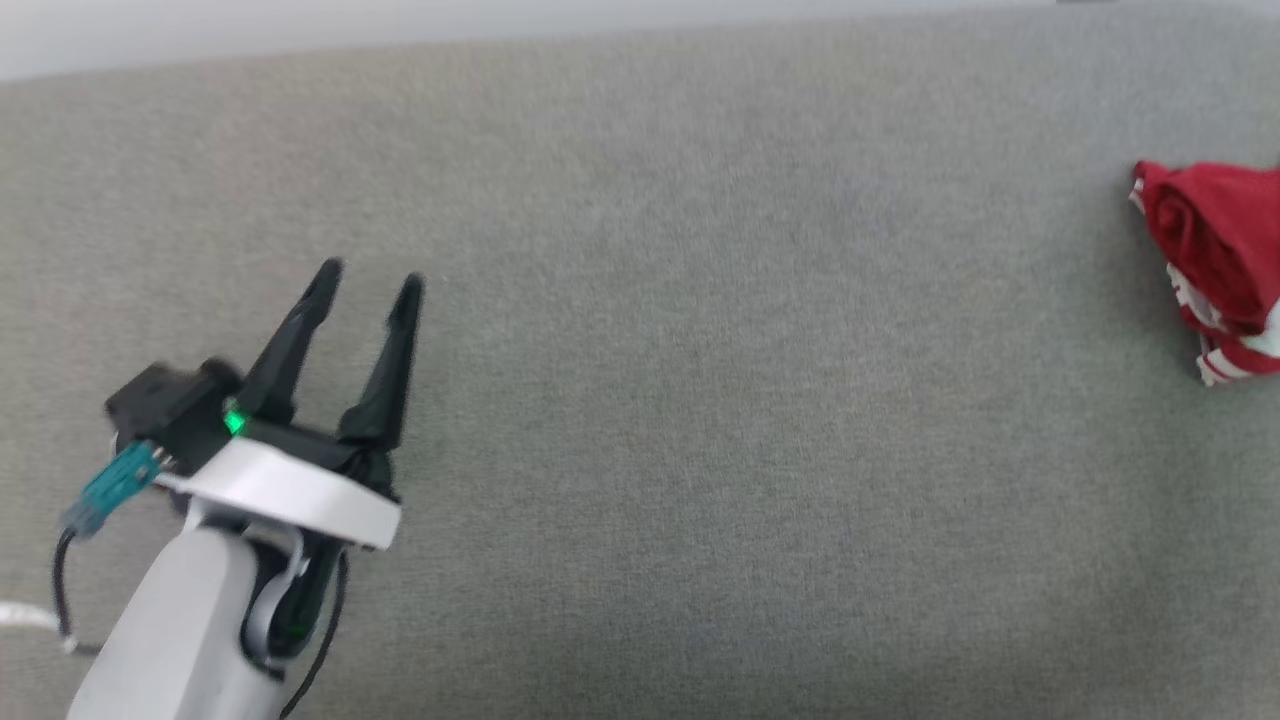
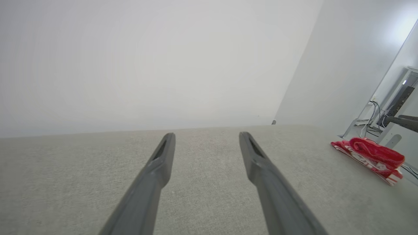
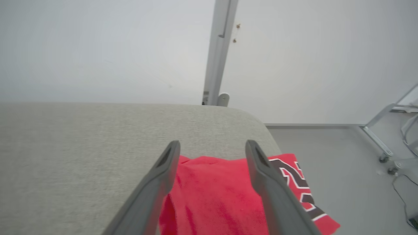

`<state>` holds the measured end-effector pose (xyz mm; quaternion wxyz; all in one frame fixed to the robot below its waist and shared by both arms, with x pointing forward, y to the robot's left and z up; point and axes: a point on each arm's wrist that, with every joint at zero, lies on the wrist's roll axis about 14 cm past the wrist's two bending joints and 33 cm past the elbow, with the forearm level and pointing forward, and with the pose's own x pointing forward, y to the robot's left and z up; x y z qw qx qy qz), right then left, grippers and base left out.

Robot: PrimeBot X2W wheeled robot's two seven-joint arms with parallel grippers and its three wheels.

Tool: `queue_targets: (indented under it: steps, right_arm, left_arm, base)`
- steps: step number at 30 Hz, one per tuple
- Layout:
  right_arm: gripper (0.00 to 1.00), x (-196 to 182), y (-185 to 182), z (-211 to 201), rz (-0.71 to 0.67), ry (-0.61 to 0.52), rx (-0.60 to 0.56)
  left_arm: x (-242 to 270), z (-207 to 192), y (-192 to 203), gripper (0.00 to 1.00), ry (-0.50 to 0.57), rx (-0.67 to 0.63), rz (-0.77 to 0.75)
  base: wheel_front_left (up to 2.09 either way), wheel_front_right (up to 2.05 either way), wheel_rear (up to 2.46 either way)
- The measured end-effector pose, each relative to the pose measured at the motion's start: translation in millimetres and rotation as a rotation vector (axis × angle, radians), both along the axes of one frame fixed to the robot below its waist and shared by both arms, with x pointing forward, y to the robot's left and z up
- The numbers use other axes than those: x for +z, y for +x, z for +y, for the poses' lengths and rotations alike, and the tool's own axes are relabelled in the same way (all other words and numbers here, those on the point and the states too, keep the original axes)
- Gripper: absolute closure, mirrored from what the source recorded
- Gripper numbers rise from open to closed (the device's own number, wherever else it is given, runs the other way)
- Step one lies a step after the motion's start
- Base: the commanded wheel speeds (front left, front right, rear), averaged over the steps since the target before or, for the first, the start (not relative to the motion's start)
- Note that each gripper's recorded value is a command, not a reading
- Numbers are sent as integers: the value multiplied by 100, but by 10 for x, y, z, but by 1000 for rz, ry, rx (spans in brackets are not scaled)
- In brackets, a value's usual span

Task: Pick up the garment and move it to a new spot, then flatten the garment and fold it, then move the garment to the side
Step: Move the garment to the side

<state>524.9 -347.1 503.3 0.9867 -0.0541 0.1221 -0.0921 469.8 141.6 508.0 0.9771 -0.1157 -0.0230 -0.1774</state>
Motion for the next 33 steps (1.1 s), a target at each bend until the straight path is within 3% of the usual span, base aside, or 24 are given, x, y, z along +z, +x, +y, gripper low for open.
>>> queue_targets:
  steps: [15, 21, 33]
  right_arm:
    - [0, 220, -650, 863, -239, 144, 175]
    - [0, 130, -991, 1038, -267, 210, 175]
    - [0, 36, -1470, 1119, -305, 226, 167]
  left_arm:
    - [197, 762, -756, 0, 53, 234, -44]
    - [162, 992, -1082, 0, 52, 317, -34]
    - [50, 1197, -1481, 0, 20, 401, -2]
  base:
    - [0, 0, 0]
    - [0, 0, 0]
    - [0, 0, 0]
